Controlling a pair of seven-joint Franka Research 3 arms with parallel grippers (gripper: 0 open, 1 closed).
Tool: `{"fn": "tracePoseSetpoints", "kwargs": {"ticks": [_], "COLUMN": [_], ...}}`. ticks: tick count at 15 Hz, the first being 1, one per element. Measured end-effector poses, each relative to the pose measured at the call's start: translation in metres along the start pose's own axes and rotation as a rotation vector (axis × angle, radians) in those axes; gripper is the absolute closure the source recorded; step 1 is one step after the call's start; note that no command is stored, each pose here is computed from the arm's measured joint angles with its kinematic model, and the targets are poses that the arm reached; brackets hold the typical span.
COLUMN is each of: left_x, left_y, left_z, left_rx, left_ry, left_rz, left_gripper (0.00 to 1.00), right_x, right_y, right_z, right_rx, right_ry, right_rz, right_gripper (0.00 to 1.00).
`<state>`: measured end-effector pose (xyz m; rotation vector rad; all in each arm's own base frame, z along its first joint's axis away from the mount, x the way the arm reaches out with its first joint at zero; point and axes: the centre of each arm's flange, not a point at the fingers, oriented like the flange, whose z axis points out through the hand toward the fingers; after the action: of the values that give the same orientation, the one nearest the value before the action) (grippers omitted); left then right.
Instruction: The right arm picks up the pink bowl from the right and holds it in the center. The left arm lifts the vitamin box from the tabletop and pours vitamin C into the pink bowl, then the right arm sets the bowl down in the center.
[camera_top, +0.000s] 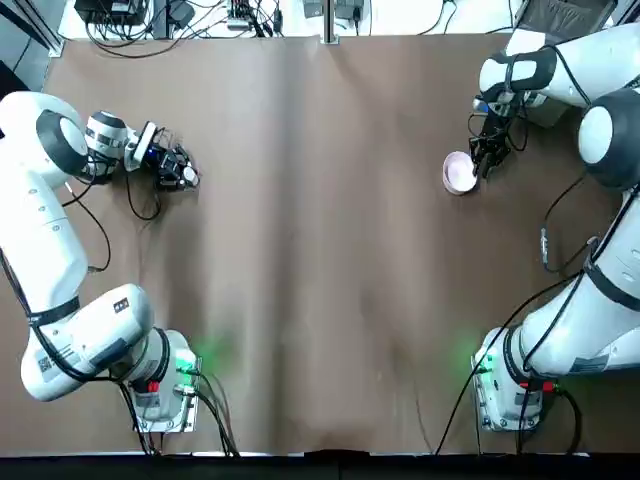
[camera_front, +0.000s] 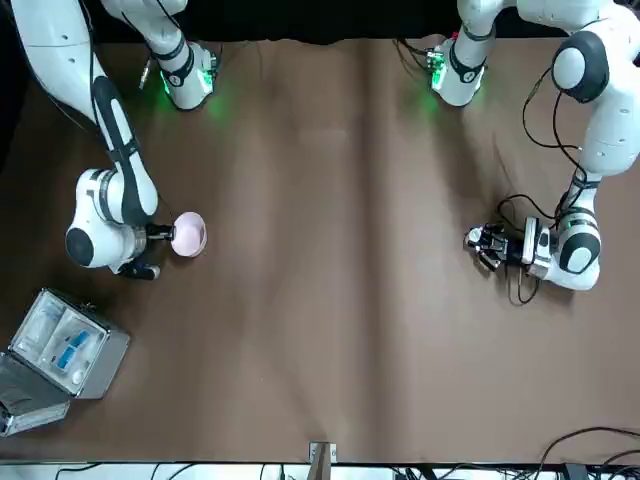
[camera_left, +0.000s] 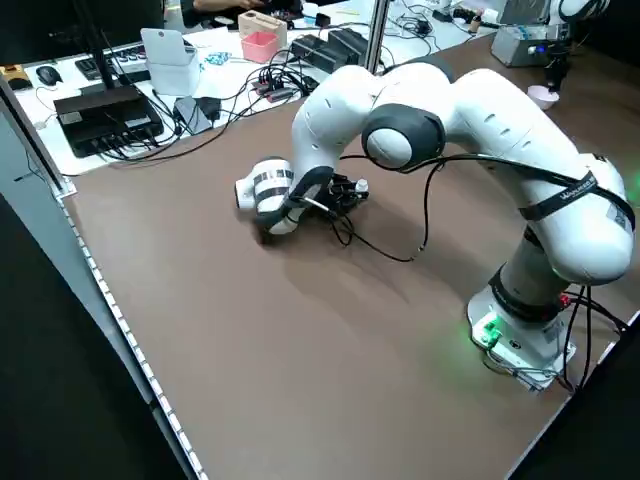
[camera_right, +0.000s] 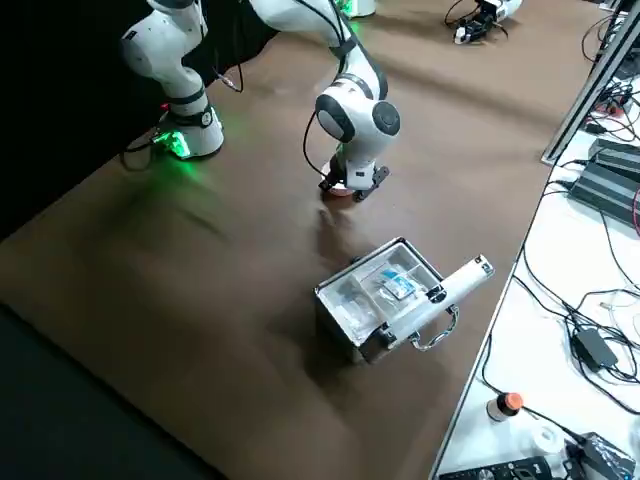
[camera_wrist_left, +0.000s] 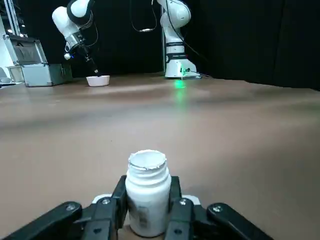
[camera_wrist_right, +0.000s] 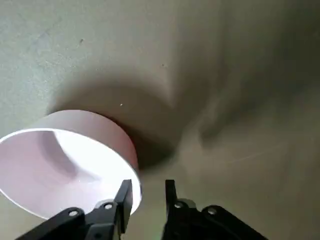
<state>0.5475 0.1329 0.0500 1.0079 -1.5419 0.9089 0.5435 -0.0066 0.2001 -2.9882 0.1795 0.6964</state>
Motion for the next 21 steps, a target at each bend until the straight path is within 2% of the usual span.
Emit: {"fn": "tracePoseSetpoints", "kwargs": {"ticks": [1, 2, 5, 7, 10, 16, 21], "left_x": [0.002, 0.005, 0.028, 0.052, 0.1, 0.147, 0.192], "left_y": [-0.003, -0.009, -0.037, -0.062, -0.115, -0.174, -0.22], "left_z": [0.001, 0.004, 0.012, 0.017, 0.039, 0.084, 0.135], "left_rx": [0.0, -0.001, 0.002, -0.001, -0.013, 0.024, 0.076], "left_ry": [0.002, 0.006, 0.017, 0.016, 0.013, -0.015, -0.042], "left_rz": [0.007, 0.021, 0.074, 0.133, 0.236, 0.241, 0.228], "left_gripper": [0.64, 0.64, 0.64, 0.64, 0.64, 0.64, 0.64], "right_x": [0.0, 0.0, 0.001, 0.001, 0.002, 0.002, 0.002], "right_y": [0.0, 0.0, -0.001, -0.001, -0.004, -0.005, -0.008], "right_z": [0.0, 0.0, 0.004, 0.008, 0.01, 0.009, 0.006], "right_rx": [0.0, 0.0, -0.002, -0.004, -0.007, -0.006, -0.005], "right_ry": [0.0, -0.001, -0.006, -0.013, -0.017, -0.018, -0.021], "right_rz": [0.003, 0.008, 0.013, 0.014, 0.013, 0.012, 0.009], "right_gripper": [0.67, 0.72, 0.73, 0.73, 0.79, 0.96, 0.97]}}
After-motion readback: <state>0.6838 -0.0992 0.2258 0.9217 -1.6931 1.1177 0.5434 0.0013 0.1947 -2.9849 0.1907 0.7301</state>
